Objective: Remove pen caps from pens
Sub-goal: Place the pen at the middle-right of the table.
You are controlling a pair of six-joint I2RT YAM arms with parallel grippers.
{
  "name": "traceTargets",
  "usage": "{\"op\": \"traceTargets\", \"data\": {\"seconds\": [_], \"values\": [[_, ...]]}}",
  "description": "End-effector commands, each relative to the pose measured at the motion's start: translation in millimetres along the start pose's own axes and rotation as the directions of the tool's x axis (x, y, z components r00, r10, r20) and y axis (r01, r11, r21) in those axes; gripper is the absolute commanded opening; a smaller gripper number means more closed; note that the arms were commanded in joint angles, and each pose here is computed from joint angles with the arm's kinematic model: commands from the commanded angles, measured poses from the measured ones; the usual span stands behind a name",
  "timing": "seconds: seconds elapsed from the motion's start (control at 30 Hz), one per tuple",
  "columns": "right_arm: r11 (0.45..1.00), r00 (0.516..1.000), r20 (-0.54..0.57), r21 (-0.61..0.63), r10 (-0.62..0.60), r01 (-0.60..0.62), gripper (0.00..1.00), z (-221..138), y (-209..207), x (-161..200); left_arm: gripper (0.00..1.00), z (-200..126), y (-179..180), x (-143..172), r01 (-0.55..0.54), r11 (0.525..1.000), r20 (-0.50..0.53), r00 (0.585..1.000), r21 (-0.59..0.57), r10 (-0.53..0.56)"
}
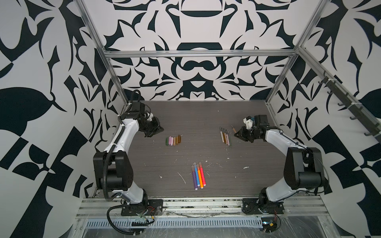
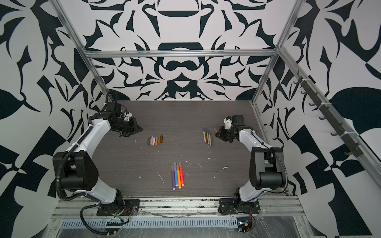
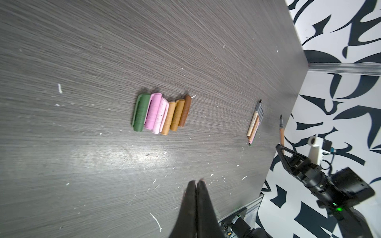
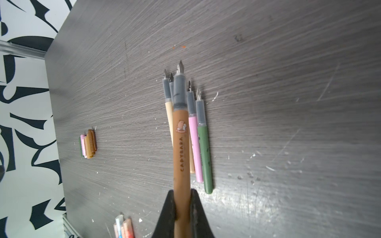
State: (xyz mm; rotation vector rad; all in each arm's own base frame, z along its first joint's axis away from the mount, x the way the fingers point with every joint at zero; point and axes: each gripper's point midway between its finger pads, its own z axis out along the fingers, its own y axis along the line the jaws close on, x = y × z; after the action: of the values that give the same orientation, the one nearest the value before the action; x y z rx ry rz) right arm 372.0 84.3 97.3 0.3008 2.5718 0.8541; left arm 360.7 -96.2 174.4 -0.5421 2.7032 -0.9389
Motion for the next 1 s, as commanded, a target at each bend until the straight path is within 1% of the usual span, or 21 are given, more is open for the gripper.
{"op": "traceTargets", "data": {"seconds": [0.0, 0.17, 0.47, 0.6, 0.73, 0.97], "values": [[0.998, 0.998, 0.045, -0.031, -0.055, 0.056, 0.00, 1.0, 2.6, -6.4, 0.06, -8.1, -4.2, 9.7, 0.010, 1.000, -0.006, 1.000, 0.025, -0.009], [1.000, 0.996, 0.086, -0.017, -0.012, 0.014, 0.00, 4.8, -7.9, -0.2, 0.06, -7.3, -1.5, 14.5, 0.007, 1.000, -0.020, 1.000, 0.020, -0.007], [0.999, 0.993, 0.114, -0.010, 0.037, -0.036, 0.00, 7.9, -21.4, 17.2, 0.06, -7.7, -3.3, 12.3, -0.003, 1.000, -0.032, 0.999, 0.017, 0.003], [0.999, 0.992, 0.121, -0.013, 0.039, -0.038, 0.04, 9.5, -22.8, 18.2, 0.06, -9.2, -3.9, 12.0, -0.005, 1.000, -0.032, 0.999, 0.015, 0.005], [0.999, 0.993, 0.113, -0.010, 0.046, -0.045, 0.07, 12.4, -24.5, 17.0, 0.06, -10.9, -3.7, 13.1, -0.006, 1.000, -0.032, 0.999, 0.010, 0.006], [0.998, 0.995, 0.080, -0.011, 0.062, -0.062, 0.09, 21.3, -28.0, 18.6, 0.06, -12.1, -3.2, 14.0, -0.007, 1.000, -0.033, 0.999, 0.005, 0.007]]}}
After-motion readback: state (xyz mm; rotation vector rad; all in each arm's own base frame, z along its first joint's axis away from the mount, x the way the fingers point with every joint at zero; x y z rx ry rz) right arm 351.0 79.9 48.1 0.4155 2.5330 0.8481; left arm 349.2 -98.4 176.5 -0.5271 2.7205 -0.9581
